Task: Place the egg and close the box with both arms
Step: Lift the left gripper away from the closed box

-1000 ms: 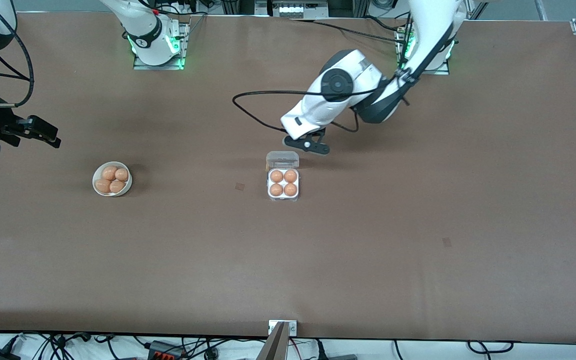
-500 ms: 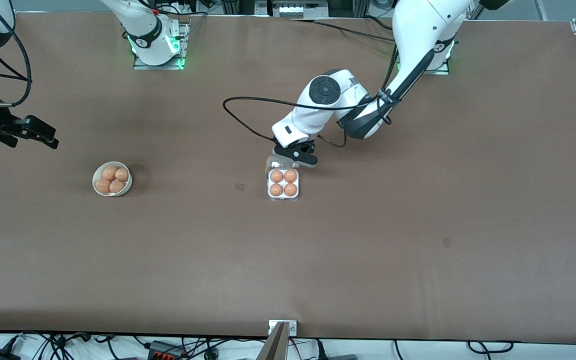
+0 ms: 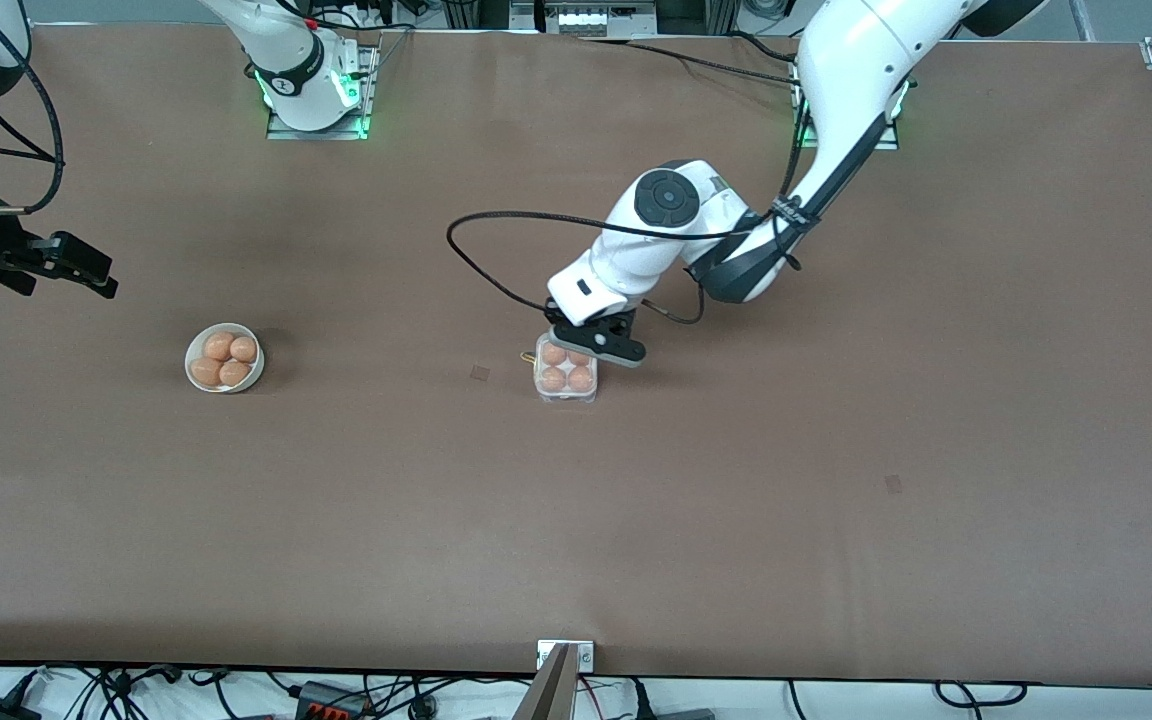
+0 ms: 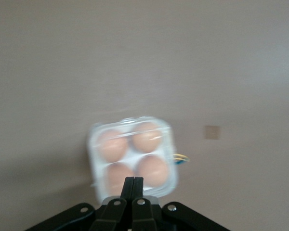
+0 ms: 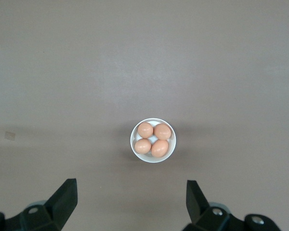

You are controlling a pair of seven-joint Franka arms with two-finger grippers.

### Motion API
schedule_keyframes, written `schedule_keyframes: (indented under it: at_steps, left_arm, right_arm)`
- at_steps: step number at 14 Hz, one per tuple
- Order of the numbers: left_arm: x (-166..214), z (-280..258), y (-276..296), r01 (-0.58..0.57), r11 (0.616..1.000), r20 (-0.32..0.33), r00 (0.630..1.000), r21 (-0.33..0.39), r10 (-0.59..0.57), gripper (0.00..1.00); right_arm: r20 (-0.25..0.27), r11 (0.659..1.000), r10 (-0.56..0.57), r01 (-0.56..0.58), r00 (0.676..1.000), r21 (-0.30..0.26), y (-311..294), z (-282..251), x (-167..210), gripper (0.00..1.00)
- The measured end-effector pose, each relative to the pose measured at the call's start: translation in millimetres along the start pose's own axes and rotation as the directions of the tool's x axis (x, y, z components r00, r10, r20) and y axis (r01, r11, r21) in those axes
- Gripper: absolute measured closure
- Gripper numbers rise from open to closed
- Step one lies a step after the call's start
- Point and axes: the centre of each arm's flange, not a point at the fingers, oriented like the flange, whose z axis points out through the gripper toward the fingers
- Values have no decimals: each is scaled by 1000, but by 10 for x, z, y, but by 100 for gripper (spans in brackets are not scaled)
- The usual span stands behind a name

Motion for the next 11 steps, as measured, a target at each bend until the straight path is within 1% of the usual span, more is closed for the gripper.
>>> schedule_keyframes:
  at_steps: [2, 3, 4, 6, 7, 8, 9, 11]
  left_arm:
    - [95, -299, -248, -3, 993, 62, 998, 114, -4, 98]
    - [139, -512, -408, -22, 985, 95, 995, 170, 5, 98]
    - [168, -737, -589, -56, 974, 134, 991, 221, 27, 97]
    - [217, -1179, -1011, -135, 947, 218, 973, 293, 71, 96]
    - [218, -1369, -1229, -162, 933, 265, 961, 320, 76, 91]
    - [207, -1541, -1429, -184, 922, 310, 948, 340, 75, 81]
    - [211, -1692, -1595, -206, 915, 337, 938, 347, 83, 72]
    - [268, -1970, -1840, -227, 910, 344, 934, 347, 102, 54]
  right_arm:
    - [0, 1000, -1, 1, 1000, 0, -6, 2, 1, 0]
    - [0, 1000, -2, 2, 1000, 0, -9, 2, 2, 0]
    - [0, 1000, -2, 2, 1000, 0, -10, 2, 2, 0]
    - [-1, 1000, -2, 2, 1000, 0, -14, -1, 3, 0]
    - [-2, 1000, -3, 3, 1000, 0, -15, -5, 4, 0]
    - [-2, 1000, -2, 2, 1000, 0, -11, -10, 2, 0]
    - [1, 1000, -1, 1, 1000, 0, -8, -14, -4, 0]
    - [7, 1000, -2, 2, 1000, 0, -10, -16, -14, 0]
